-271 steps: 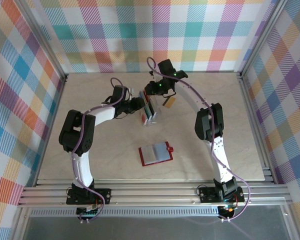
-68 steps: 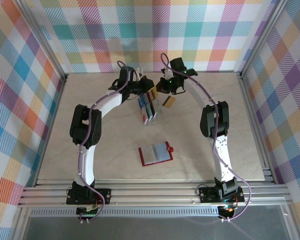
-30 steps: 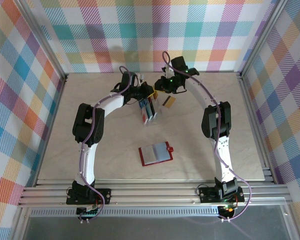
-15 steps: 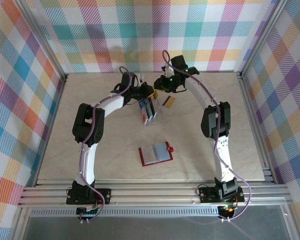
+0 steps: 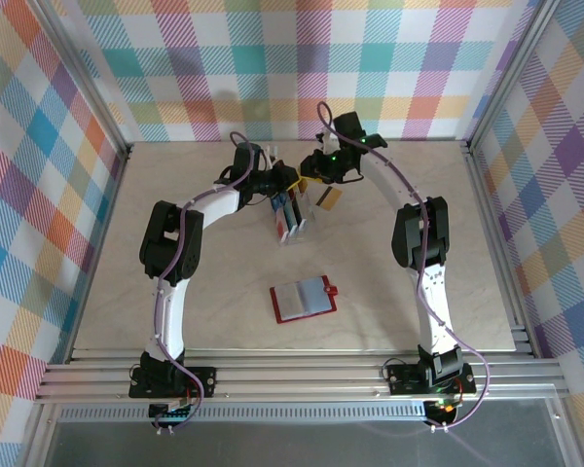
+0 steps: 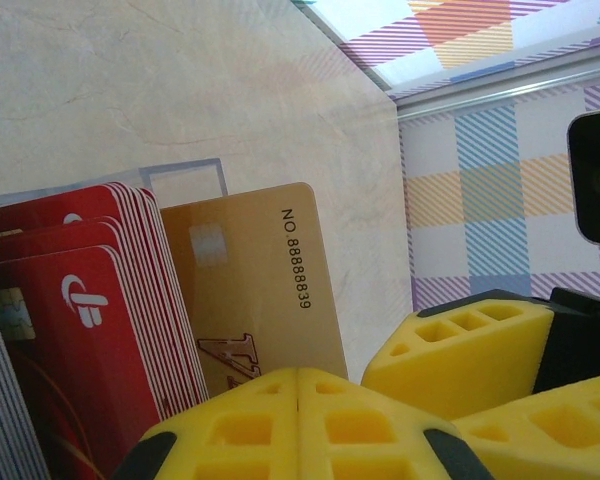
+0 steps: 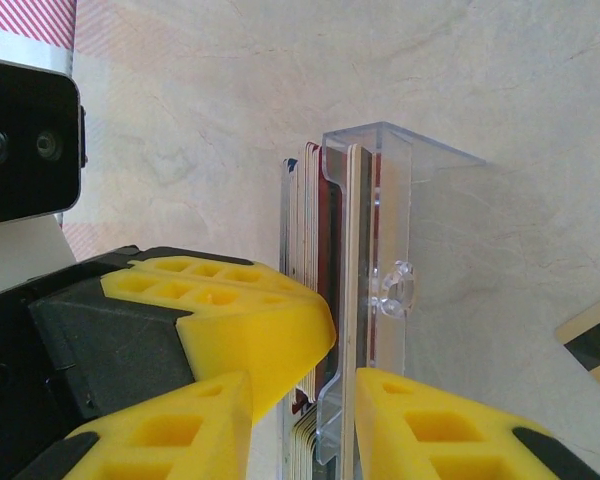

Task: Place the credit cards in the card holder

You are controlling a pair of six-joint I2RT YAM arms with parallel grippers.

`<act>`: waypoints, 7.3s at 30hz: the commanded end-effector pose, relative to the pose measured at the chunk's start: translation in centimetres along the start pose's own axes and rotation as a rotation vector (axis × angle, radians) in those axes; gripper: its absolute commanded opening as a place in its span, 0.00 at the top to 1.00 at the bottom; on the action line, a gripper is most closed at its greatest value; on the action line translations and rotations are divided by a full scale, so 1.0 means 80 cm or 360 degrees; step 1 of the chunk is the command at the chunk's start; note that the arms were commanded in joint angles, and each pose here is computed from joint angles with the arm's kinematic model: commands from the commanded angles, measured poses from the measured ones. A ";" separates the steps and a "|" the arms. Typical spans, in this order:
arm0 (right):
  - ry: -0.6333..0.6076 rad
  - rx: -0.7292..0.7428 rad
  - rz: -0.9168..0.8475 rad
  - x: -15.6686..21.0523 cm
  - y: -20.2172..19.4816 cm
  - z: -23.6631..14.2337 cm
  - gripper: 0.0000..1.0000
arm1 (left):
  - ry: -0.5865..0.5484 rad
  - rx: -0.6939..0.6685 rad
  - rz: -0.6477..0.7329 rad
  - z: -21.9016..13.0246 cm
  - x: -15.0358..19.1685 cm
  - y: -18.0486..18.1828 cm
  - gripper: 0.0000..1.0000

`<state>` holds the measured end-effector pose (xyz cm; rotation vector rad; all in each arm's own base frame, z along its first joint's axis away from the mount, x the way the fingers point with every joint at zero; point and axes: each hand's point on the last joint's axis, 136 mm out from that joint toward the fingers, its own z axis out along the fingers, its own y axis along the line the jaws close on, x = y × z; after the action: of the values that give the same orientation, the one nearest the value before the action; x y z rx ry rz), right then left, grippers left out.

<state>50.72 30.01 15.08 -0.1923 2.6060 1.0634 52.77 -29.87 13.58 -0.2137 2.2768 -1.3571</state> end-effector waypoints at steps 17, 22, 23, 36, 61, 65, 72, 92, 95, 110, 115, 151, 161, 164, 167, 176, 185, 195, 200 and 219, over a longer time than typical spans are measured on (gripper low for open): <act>0.0125 -0.0201 0.0124 0.033 -0.001 0.032 0.67 | 0.0061 -0.0111 -0.0102 0.006 0.017 0.040 0.94; 0.0144 -0.0375 0.0139 0.036 0.024 0.024 0.67 | 0.0070 -0.0123 -0.0088 0.011 0.020 0.040 0.93; 0.0155 -0.0396 0.0145 0.037 0.026 0.024 0.68 | 0.0072 -0.0126 -0.0085 0.011 0.021 0.040 0.93; 0.0191 -0.0666 0.0205 0.040 0.062 0.006 0.74 | 0.0115 -0.0194 -0.0008 0.026 0.035 0.037 0.92; 0.0164 -0.0819 0.0259 0.033 0.090 -0.016 0.84 | 0.0112 -0.0236 0.0040 0.026 0.045 0.049 0.92; 0.0151 -0.0824 0.0251 0.029 0.094 -0.019 0.86 | 0.0112 -0.0244 0.0050 0.025 0.046 0.051 0.91; 0.0139 -0.0822 0.0243 0.027 0.097 -0.023 0.86 | 0.0113 -0.0256 0.0059 0.026 0.048 0.053 0.91; 0.0098 -0.0715 0.0194 0.032 0.087 -0.023 0.96 | 0.0112 -0.0266 0.0065 0.023 0.047 0.055 0.91; 0.0050 -0.0602 0.0153 0.030 0.078 -0.024 0.87 | 0.0117 -0.0262 0.0060 0.023 0.048 0.055 0.91; -0.0123 -0.0009 -0.0008 0.016 0.015 -0.033 0.61 | 0.0054 -0.0035 -0.0020 -0.019 0.003 0.004 0.90; -0.0101 0.0039 -0.0024 0.013 0.003 -0.021 0.55 | 0.0040 0.0026 -0.0048 -0.025 -0.008 -0.001 0.90; -0.0073 0.0222 -0.0144 0.016 0.007 -0.012 0.99 | 0.0094 0.0109 -0.0031 -0.021 -0.003 -0.028 0.88; -0.0122 0.0192 -0.0122 0.016 0.016 -0.030 1.00 | 0.0134 0.0075 0.0022 -0.009 0.013 -0.040 0.88; -0.0137 0.0181 -0.0120 0.016 0.018 -0.034 1.00 | 0.0141 0.0069 0.0020 -0.004 0.014 -0.038 0.88; -0.0126 0.0136 -0.0121 0.019 0.023 -0.034 1.00 | 0.0165 0.0066 0.0025 0.002 0.017 -0.039 0.88; -0.0104 -0.0005 -0.0106 0.021 0.040 -0.036 0.94 | 0.0189 -0.0038 0.0039 0.009 0.034 -0.010 0.88; -0.0075 -0.0068 -0.0087 0.023 0.043 -0.031 0.83 | 0.0203 -0.0096 0.0028 0.014 0.046 0.017 0.88; -0.0052 -0.0157 -0.0065 0.022 0.049 -0.028 0.78 | 0.0198 -0.0121 0.0037 0.013 0.046 0.021 0.88; -0.0045 -0.0189 -0.0063 0.023 0.054 -0.029 0.79 | 0.0198 -0.0122 0.0034 0.014 0.046 0.022 0.88; -0.0033 0.0151 -0.0094 0.018 0.003 0.006 0.62 | 0.0011 0.0128 -0.0020 -0.070 0.007 -0.031 0.88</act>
<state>49.59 30.30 15.74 -0.2012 2.5694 0.9736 49.66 -27.73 14.03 -0.2232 2.3160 -1.4280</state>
